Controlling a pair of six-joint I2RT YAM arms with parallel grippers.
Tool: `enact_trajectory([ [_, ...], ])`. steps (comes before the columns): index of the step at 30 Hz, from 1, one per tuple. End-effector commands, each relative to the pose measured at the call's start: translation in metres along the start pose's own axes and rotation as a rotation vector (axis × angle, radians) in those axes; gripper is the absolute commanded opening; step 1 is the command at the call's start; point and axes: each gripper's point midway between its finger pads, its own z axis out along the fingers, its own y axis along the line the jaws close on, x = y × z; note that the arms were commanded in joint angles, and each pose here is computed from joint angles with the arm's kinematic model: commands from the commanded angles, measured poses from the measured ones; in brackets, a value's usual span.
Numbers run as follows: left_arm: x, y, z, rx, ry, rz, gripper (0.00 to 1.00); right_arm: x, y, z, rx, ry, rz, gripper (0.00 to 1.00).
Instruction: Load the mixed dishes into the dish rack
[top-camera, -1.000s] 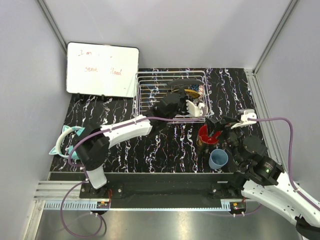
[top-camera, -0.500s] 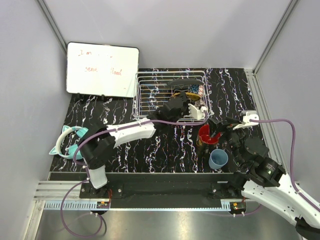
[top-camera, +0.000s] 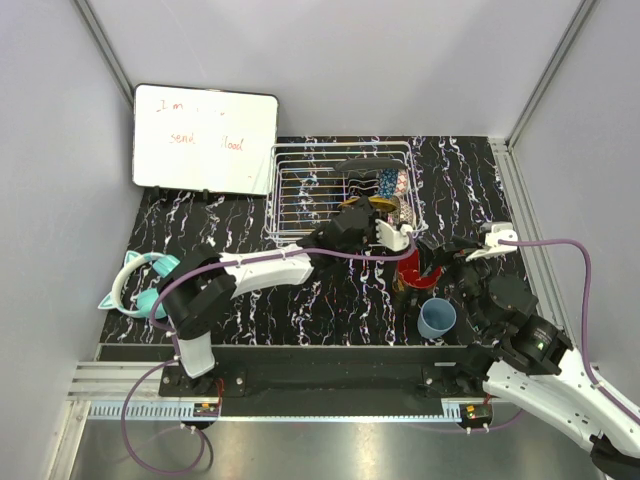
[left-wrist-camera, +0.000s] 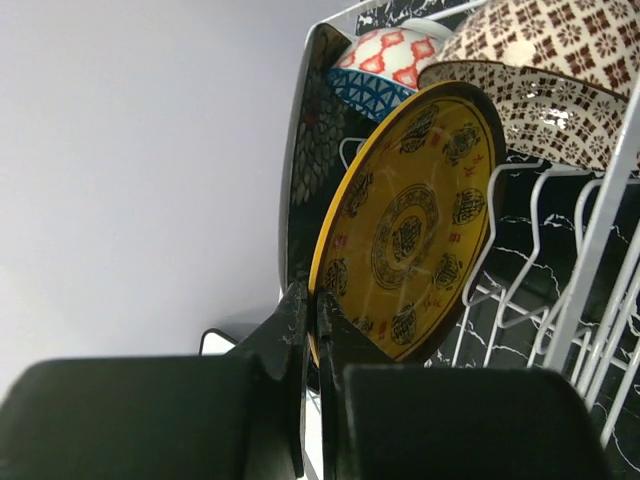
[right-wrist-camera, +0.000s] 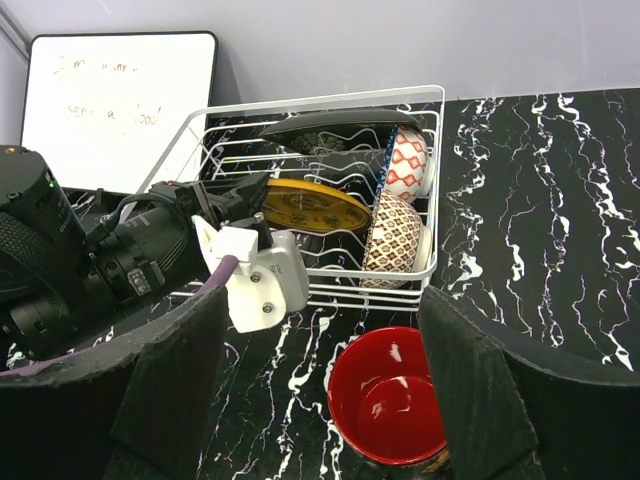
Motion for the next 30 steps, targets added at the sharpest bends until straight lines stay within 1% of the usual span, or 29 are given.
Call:
enact_trajectory([
  [1,-0.004,0.015,-0.002,-0.092,-0.005,-0.042,0.00,-0.004,-0.003,-0.002,0.013,-0.019,0.027,0.84],
  [5,-0.003,0.006,-0.002,-0.085,0.019,-0.048,0.00,-0.001,-0.003,-0.001,0.015,-0.011,0.022,0.84],
  [9,-0.003,-0.009,-0.005,-0.034,0.033,-0.059,0.00,0.000,-0.001,0.001,0.017,-0.005,0.021,0.84],
  [13,-0.004,-0.021,-0.006,0.018,0.031,-0.065,0.08,-0.002,0.000,0.001,0.017,-0.004,0.023,0.84],
  [15,-0.005,-0.027,-0.007,0.049,0.024,-0.064,0.09,-0.001,-0.001,0.002,0.022,-0.003,0.022,0.84],
  [17,-0.005,-0.031,-0.008,0.072,0.026,-0.058,0.13,-0.003,-0.002,0.002,0.029,-0.007,0.023,0.84],
  [18,-0.004,-0.032,-0.007,0.075,0.034,-0.056,0.17,-0.004,-0.002,0.002,0.030,-0.008,0.023,0.84],
  [19,-0.006,-0.030,-0.007,0.075,0.035,-0.056,0.24,-0.004,-0.001,0.002,0.028,-0.005,0.019,0.85],
  [20,-0.005,-0.032,-0.008,0.087,0.037,-0.049,0.42,-0.005,-0.001,0.002,0.029,-0.006,0.020,0.85],
  [22,-0.005,-0.032,-0.009,0.096,0.038,-0.038,0.55,-0.004,0.000,0.003,0.029,-0.001,0.018,0.85],
  [23,-0.005,-0.030,-0.010,0.092,0.034,-0.039,0.64,-0.004,0.000,0.004,0.028,0.000,0.020,0.85],
  [25,-0.006,-0.027,-0.010,0.085,0.032,-0.038,0.73,-0.003,0.001,0.004,0.025,0.002,0.025,0.85],
  [26,-0.007,-0.025,-0.011,0.081,0.030,-0.038,0.81,-0.003,0.002,0.004,0.024,0.003,0.027,0.85],
  [29,-0.008,-0.016,-0.010,0.060,0.034,-0.044,0.99,-0.004,0.002,0.004,0.023,0.004,0.035,0.85],
  [30,-0.011,-0.012,-0.011,0.052,0.030,-0.044,0.99,-0.003,0.002,0.004,0.024,0.005,0.033,0.85],
])
